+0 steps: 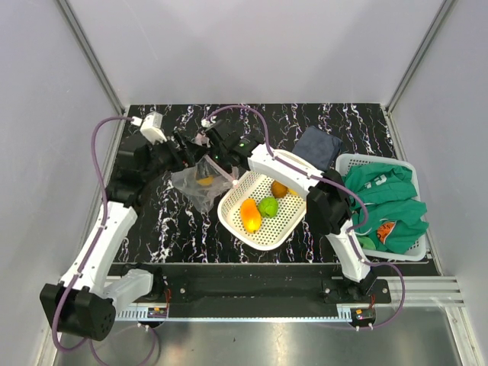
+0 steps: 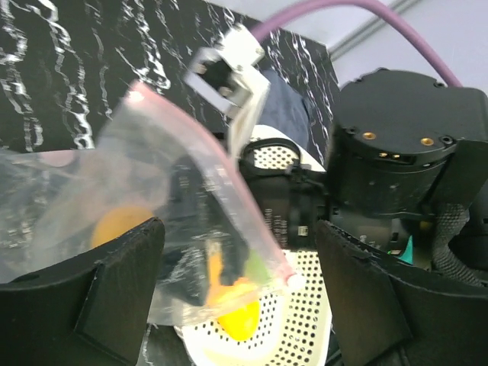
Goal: Open the zip-top bag and remove the fake food
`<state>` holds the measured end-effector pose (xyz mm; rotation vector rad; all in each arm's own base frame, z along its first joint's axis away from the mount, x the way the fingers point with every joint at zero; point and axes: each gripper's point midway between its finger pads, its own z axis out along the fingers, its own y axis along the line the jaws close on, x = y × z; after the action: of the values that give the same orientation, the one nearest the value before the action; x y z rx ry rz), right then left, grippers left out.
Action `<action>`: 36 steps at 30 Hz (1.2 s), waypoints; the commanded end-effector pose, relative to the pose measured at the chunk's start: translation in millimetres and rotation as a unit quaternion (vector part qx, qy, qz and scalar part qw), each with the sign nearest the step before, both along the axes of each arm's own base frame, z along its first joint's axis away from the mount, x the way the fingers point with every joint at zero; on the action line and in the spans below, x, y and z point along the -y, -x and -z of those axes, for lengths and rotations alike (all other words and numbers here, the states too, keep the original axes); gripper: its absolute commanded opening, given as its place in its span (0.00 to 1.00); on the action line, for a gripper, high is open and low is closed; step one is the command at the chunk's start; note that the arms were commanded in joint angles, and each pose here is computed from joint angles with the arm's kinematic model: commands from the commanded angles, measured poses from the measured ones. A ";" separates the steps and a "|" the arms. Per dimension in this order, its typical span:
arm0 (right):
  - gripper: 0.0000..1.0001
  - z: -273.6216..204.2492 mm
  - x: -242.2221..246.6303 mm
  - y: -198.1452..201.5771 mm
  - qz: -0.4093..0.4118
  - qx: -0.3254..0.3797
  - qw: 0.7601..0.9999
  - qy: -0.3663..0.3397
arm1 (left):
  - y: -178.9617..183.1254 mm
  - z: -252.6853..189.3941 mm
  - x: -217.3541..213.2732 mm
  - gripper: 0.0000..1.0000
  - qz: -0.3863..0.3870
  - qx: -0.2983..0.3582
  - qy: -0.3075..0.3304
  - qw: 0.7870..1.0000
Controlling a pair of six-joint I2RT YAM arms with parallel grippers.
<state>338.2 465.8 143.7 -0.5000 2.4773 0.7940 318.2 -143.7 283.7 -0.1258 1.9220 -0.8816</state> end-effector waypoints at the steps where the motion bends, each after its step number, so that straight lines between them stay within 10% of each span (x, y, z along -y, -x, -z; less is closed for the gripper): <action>1: 0.23 -49.3 -3.6 -0.3 0.003 0.043 0.999 -0.027 | -12.6 -3.6 3.9 0.81 -0.025 -0.009 -0.019 0.999; 10: 0.22 -66.1 1.2 5.2 0.007 0.048 0.998 -0.036 | -24.8 16.4 -10.6 0.62 -0.072 -0.044 -0.056 0.995; 20: 0.19 -73.2 18.1 0.5 0.015 0.050 0.997 -0.048 | -10.7 19.6 -29.1 0.02 -0.095 -0.026 -0.096 0.990; 36: 0.16 -163.4 25.2 11.1 -0.027 0.088 0.971 -0.221 | 4.3 41.2 -35.8 0.00 -0.091 -0.037 -0.121 0.988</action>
<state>340.7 425.1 249.9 -0.4008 2.2231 1.0335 311.3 -111.4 232.7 -0.1971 2.0824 -0.5401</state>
